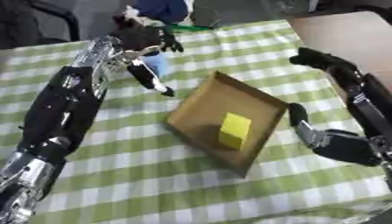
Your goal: Pick up objects on the table and place them in the box.
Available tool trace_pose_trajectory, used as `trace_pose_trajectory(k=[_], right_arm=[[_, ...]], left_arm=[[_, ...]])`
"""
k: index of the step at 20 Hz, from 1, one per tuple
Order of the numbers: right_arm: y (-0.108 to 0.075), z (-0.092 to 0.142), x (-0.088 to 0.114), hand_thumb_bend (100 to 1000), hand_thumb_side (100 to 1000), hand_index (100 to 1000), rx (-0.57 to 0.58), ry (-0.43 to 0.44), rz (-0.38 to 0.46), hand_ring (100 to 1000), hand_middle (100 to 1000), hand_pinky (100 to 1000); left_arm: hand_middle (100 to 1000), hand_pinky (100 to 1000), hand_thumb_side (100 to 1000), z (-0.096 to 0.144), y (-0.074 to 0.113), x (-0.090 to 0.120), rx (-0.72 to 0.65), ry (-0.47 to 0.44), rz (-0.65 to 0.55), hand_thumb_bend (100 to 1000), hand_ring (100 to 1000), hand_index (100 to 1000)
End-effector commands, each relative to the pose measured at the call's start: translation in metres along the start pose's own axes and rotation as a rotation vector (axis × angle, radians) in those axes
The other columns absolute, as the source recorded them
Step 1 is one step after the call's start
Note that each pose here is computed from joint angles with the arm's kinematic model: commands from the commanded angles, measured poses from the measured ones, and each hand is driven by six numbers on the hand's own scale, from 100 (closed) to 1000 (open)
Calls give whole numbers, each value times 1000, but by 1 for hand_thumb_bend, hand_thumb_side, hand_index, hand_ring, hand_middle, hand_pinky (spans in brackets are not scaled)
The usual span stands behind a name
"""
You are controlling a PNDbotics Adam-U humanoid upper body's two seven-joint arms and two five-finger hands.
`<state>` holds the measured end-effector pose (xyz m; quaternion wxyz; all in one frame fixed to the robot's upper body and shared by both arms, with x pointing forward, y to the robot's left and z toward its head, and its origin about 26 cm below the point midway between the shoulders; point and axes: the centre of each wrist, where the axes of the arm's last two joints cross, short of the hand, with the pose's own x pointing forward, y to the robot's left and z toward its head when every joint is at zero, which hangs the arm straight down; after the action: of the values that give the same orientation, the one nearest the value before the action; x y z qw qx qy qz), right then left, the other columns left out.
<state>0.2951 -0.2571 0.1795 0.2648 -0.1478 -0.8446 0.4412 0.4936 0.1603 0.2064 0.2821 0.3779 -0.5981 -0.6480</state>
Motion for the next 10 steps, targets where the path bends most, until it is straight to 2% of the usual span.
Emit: trace_pose_trajectory(k=[1,6,7,10], right_arm=[[-5,-5,6,100,473,1000,5,-31,15,895,845,918],[-4,-6,6,100,484,1000,17,-32,8,894,842,918],[-3,-6,6,100,488,1000,18,-30,7,893,842,918],[-3,-5,6,100,490,1000,22,-26,8,893,841,918]], left_arm=[[717,760,515,0,17,-12,79,124,20,704,687,866],[738,786,469,5,13,-37,56,214,24,700,709,874],[744,795,412,7,12,-43,43,221,25,686,719,881],[749,800,371,15,12,-60,8,236,30,688,726,888]])
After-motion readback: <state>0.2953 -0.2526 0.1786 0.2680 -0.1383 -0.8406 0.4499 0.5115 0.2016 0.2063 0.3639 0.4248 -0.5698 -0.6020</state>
